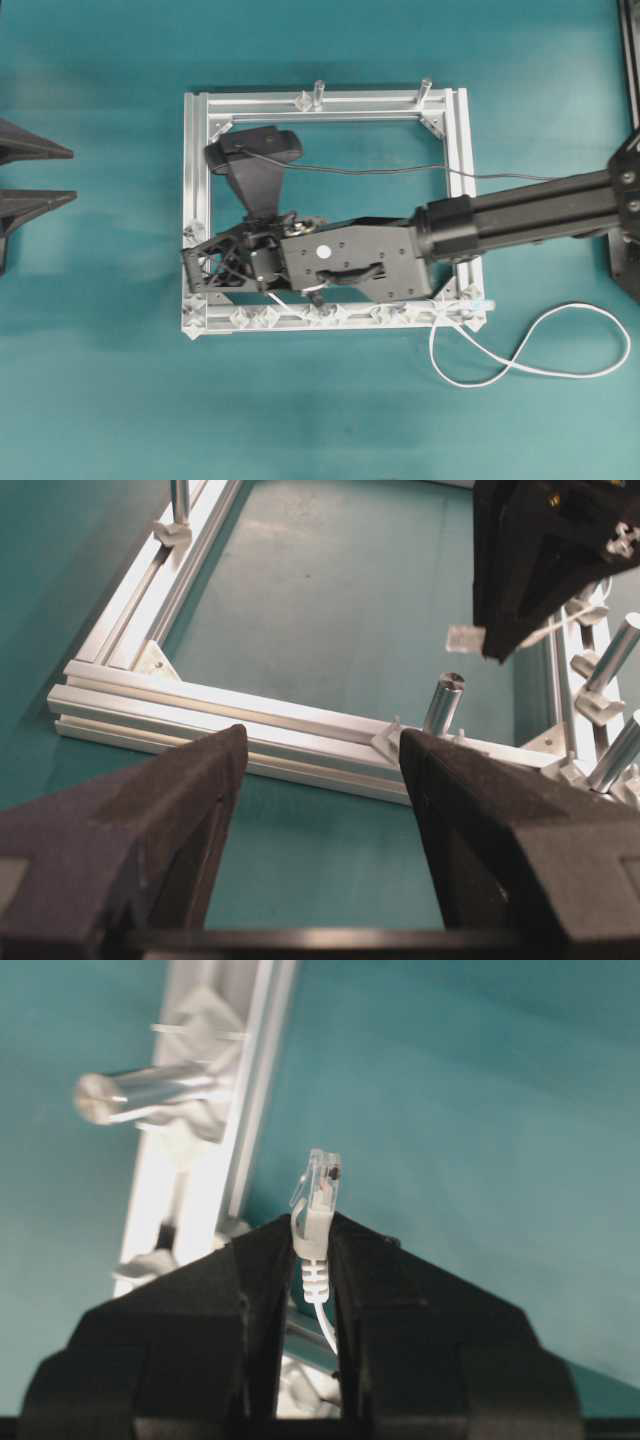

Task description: Move the cable alternately left and right between 8 closely spaced pins so it hooks onto each one.

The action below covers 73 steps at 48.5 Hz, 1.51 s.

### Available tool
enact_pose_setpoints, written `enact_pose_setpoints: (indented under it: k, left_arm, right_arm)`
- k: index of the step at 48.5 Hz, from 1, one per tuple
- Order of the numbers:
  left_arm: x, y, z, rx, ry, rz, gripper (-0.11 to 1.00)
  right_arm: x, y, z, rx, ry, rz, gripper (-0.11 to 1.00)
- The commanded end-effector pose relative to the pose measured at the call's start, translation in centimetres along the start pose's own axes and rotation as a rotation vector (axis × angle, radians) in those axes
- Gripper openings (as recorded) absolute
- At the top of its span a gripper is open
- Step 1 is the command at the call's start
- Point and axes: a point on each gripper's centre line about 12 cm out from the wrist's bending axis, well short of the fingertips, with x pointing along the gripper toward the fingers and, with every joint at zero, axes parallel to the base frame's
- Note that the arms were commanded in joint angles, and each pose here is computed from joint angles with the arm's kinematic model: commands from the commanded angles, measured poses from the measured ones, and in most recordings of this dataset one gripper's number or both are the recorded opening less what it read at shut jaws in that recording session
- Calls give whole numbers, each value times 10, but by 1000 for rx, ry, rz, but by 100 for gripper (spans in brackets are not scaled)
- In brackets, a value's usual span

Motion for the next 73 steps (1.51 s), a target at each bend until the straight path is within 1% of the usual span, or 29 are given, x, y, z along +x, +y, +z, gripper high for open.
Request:
enact_pose_setpoints:
  k: [1,4,10,19,37,49,56,73]
  left_arm:
    - [0,0,4,-4,-11,2,65]
    - [0,0,4,-4,-11,3,65]
    - [0,0,4,-5,-11,3,65]
    - [0,0,4,-5,-11,1,65]
    - [0,0,4,-5,-11,3,65]
    - [1,0,3,-5,-9,3,65]
    - [1,0,3,-5,-9,3,65]
    - [1,0,3,-5,-9,3,65]
  right_arm:
    - [-17,20,9,-7,-10,67,14]
    - [-17,25,11,-20,-13,77,14]
    - [-16,31,15,-16,-19,84,14]
    - [-16,30,13,-11,-13,71,14]
    - [-22,32,-9,-14,28,79,14]
    - [-26,33,-28,-12,67,83,14]
    - [-29,34,-34,-5,72,88,14]
    - [-34,36,-43,-19,81,99,14]
